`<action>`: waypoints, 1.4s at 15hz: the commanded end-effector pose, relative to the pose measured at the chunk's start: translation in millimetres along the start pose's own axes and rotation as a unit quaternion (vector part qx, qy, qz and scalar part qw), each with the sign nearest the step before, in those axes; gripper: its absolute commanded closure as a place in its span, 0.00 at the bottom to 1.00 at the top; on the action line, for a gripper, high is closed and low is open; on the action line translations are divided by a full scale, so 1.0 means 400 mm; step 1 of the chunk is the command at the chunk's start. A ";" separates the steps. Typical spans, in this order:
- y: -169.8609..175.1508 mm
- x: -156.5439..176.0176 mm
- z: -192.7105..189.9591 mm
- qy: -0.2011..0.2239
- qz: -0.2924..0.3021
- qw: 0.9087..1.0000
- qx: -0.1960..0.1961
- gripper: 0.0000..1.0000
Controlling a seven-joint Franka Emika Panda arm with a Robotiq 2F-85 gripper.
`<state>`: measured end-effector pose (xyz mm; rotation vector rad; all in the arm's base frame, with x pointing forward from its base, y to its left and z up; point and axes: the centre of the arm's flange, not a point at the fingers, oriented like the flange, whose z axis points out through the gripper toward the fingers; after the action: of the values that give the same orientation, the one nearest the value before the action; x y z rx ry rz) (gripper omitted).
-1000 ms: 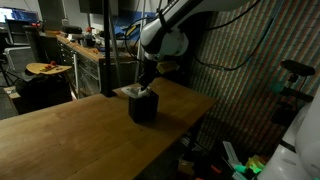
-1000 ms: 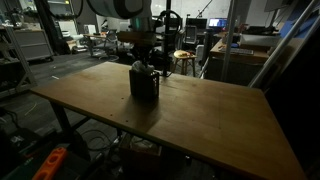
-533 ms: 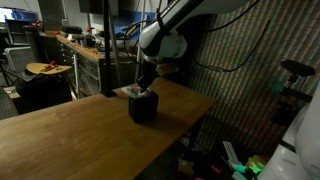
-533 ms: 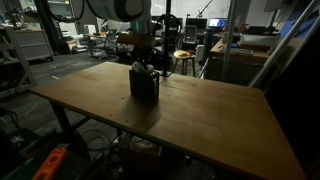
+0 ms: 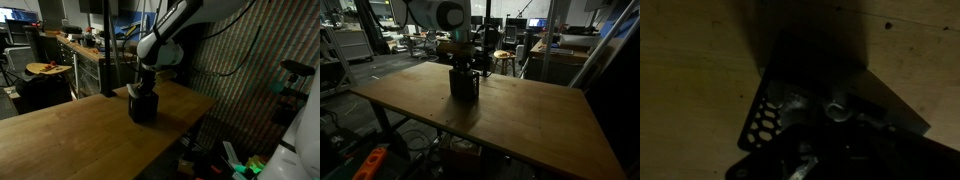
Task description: Put the white towel in the black box
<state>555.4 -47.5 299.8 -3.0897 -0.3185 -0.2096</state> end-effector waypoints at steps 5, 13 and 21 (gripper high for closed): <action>0.020 0.000 0.044 -0.013 0.009 1.000 -0.010 0.93; 0.048 -0.004 -0.062 0.015 0.026 0.999 -0.012 0.87; 0.068 0.015 -0.224 0.063 0.032 0.997 -0.034 0.90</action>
<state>558.3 -78.7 363.2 -3.1143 -0.2167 -0.3830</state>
